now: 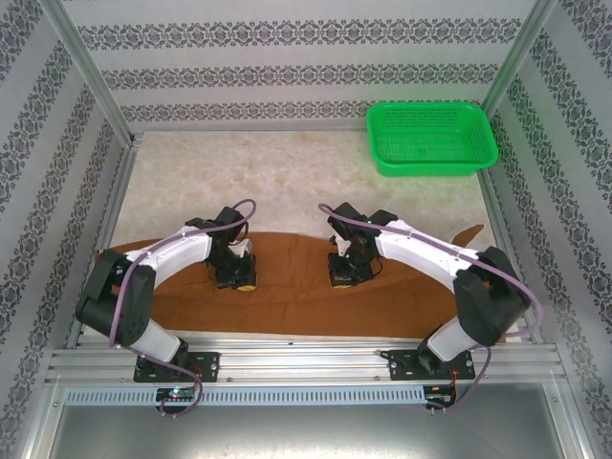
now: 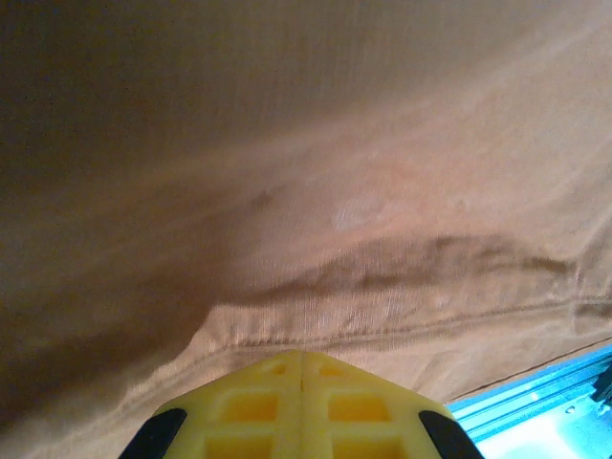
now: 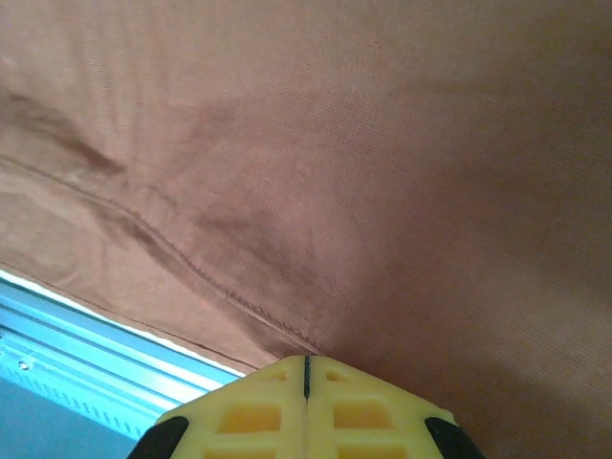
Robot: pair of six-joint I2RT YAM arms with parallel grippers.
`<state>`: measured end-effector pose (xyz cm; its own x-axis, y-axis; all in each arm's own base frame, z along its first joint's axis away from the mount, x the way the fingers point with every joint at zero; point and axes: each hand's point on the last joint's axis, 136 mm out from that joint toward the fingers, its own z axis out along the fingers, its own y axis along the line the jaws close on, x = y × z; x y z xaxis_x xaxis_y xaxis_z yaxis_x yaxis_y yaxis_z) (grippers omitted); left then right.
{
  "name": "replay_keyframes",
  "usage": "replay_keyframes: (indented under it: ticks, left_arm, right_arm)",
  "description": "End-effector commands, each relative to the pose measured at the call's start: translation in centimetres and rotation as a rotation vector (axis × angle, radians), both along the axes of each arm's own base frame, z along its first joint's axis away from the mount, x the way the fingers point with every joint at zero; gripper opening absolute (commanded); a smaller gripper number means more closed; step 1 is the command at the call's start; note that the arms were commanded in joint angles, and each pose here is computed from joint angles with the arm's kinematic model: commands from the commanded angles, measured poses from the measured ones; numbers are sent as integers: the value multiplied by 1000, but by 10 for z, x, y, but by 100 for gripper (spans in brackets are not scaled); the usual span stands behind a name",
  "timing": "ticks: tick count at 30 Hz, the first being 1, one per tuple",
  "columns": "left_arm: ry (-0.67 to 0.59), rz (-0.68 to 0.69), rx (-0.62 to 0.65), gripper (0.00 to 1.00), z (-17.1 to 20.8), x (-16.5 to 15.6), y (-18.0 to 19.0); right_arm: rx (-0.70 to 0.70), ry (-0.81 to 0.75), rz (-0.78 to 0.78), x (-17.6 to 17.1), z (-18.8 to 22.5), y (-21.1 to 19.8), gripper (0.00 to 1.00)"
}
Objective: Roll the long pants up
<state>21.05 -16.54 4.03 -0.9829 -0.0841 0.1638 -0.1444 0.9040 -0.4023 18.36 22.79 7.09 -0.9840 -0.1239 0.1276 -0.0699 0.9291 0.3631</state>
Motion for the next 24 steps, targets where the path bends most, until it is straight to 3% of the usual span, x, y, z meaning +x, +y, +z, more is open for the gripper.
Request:
replay_keyframes:
  ticks: [1,9,14,24]
  left_arm:
    - [12,-27,31,0,-5,3,-1]
    - [36,19,72,0,-34,22,-3]
    - [-10,57,85,0,-37,52,-9]
    - [-44,67,117,0,-49,109,-6]
  right_arm:
    - [35,38,15,5,-5,19,0]
    - [-54,102,-61,26,-44,6,0]
    - [-53,107,-137,45,-55,-4,0]
    - [-37,52,-203,113,-59,-16,0]
